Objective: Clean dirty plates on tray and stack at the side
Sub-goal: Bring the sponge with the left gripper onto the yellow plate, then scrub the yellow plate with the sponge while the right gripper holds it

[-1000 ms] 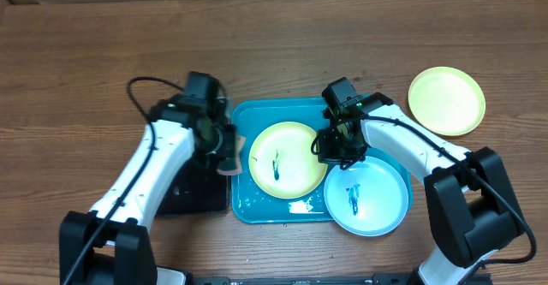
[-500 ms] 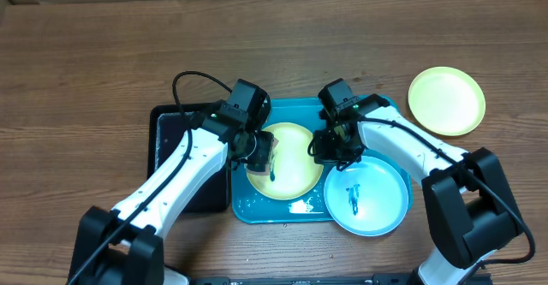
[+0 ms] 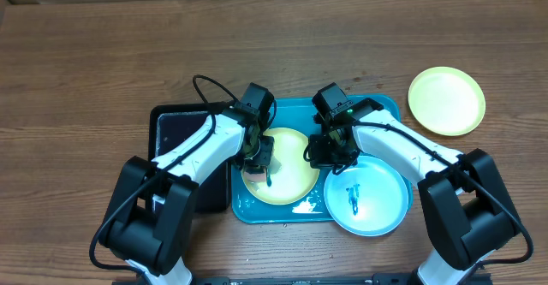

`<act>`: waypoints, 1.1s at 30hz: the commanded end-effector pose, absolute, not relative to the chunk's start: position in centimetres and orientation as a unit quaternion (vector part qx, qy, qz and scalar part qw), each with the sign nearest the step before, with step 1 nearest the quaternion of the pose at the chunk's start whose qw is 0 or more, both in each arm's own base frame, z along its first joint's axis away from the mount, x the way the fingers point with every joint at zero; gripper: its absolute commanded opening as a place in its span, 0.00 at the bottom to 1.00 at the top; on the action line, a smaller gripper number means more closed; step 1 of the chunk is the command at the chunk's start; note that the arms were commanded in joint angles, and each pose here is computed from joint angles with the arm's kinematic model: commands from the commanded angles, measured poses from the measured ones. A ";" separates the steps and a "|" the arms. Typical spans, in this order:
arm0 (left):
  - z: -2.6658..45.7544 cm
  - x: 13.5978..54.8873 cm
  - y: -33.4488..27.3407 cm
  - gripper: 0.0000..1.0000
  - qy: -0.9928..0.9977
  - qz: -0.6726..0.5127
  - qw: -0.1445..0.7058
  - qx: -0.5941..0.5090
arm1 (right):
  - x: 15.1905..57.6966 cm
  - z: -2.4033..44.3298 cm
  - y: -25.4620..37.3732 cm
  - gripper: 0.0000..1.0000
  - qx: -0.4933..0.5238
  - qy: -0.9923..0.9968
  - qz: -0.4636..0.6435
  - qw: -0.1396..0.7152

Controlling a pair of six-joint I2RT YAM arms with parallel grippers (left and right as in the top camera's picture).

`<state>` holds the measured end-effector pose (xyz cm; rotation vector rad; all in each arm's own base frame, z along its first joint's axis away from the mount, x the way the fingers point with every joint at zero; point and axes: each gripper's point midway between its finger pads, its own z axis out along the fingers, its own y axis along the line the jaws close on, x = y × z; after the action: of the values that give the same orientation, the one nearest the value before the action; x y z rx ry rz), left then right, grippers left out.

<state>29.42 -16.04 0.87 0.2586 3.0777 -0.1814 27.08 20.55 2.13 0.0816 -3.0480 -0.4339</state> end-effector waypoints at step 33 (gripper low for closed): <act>-0.5 24.4 -11.9 0.04 0.975 0.162 -0.038 0.149 | 27.0 2.7 21.3 0.04 0.015 -0.986 -0.165 0.034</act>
<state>24.29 -16.66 0.94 0.5400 3.1590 0.1333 25.87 21.62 1.99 0.1006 -2.9983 -0.4997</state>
